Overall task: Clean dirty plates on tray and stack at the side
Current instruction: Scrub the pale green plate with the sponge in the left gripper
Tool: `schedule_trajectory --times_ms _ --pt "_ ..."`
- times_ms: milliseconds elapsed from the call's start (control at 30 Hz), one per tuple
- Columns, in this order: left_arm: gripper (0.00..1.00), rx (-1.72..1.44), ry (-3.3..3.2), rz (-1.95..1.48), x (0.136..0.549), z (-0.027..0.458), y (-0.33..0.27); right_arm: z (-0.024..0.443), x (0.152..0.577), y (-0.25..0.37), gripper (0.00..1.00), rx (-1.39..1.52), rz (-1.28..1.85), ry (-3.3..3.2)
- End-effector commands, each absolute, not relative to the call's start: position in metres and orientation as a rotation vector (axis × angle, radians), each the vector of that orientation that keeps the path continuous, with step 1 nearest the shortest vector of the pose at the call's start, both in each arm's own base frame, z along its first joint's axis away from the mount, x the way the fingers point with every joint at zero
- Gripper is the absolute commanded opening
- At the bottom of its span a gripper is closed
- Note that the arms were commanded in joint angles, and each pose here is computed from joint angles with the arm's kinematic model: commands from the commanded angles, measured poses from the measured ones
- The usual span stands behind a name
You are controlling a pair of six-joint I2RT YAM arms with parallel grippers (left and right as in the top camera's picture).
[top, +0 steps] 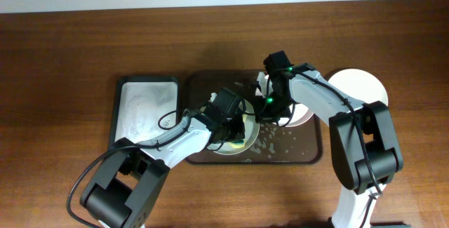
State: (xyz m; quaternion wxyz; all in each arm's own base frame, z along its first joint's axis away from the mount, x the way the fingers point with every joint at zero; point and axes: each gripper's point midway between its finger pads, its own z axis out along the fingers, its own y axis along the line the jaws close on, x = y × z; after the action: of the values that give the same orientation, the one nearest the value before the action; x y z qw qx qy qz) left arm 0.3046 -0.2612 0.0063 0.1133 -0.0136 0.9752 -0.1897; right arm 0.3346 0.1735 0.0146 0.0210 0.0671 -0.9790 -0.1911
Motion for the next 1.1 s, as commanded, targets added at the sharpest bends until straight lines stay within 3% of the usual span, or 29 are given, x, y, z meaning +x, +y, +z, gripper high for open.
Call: schedule_trajectory --times_ms 0,200,433,633,767,1067 --pt "0.06 -0.111 2.888 -0.214 0.302 -0.023 -0.216 0.021 0.334 0.176 0.04 0.222 -0.613 -3.041" --pt "0.10 -0.048 2.847 -0.081 0.309 -0.015 -0.201 0.021 0.334 0.176 0.04 0.221 -0.612 -3.039" --pt "0.13 0.051 2.745 -0.217 0.324 0.035 -0.220 0.021 0.333 0.176 0.04 0.220 -0.610 -3.038" --pt "0.18 0.076 2.767 -0.336 0.316 0.040 -0.233 0.021 0.334 0.176 0.04 0.220 -0.611 -3.039" --pt "0.07 0.039 2.790 -0.411 0.311 0.040 -0.242 0.021 0.333 0.176 0.04 0.220 -0.610 -3.039" --pt "0.09 -0.033 2.867 -0.462 0.291 0.019 -0.256 0.021 0.333 0.176 0.04 0.220 -0.610 -3.038"
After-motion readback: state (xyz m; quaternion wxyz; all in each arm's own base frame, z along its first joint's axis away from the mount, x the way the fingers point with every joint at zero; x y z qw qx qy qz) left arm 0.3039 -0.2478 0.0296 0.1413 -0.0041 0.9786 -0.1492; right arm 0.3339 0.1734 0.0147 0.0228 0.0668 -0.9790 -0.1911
